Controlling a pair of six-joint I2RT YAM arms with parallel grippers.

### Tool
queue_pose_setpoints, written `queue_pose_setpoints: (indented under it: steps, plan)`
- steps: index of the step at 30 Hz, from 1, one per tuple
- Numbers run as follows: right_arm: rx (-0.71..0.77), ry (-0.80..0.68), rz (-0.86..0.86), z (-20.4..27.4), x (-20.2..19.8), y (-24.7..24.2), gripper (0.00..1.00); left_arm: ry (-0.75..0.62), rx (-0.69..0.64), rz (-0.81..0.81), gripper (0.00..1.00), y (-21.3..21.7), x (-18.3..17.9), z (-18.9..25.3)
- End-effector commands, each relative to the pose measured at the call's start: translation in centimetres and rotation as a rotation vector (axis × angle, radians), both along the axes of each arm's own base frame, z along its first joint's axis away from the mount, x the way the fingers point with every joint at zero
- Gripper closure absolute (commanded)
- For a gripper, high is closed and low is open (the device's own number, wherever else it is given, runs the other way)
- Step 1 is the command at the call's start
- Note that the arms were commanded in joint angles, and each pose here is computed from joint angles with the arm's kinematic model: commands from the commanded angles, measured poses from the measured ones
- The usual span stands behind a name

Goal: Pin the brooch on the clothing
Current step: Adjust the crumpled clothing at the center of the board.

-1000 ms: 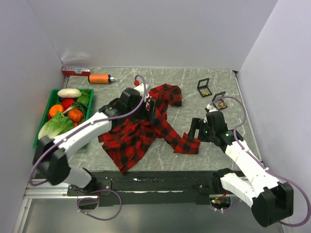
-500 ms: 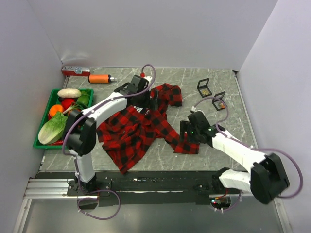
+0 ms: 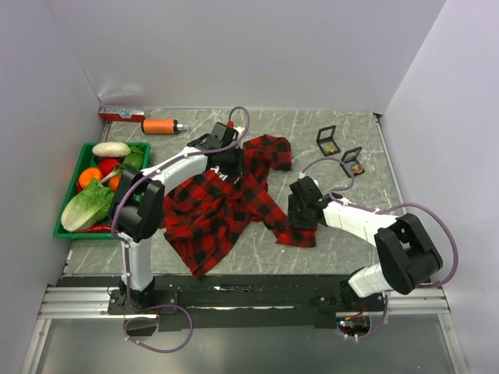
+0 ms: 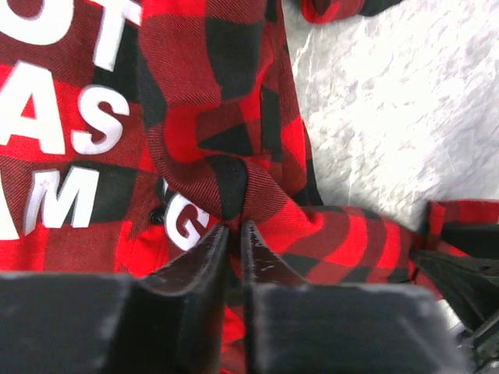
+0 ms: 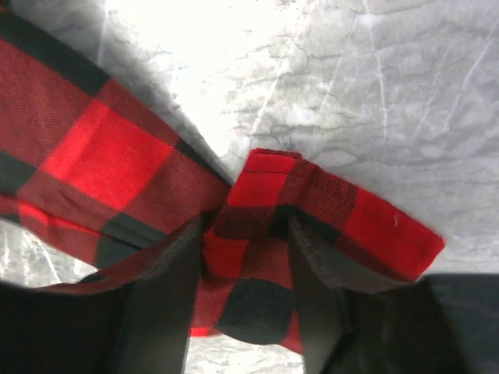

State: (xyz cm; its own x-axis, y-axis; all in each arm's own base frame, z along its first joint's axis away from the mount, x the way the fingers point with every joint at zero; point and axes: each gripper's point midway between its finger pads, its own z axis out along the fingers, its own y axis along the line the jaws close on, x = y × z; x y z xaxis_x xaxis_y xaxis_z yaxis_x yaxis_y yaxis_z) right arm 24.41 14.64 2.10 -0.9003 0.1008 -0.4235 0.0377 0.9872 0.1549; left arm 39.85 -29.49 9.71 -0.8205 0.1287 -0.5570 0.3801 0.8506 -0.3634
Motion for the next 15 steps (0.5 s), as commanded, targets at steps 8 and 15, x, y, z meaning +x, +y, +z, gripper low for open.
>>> queue_pose_setpoints:
  steps: [8, 15]
  plan:
    - [0.012, -0.139, -0.018, 5.1, 3.5, 0.9, 1.0, -0.234, -0.064, 0.176, 0.99, 5.5, 2.5, 8.7]
    - [-0.026, -0.371, -0.05, 14.8, 7.0, -0.7, 1.0, -0.477, -0.028, 0.399, 0.99, 13.3, 3.0, 15.9]
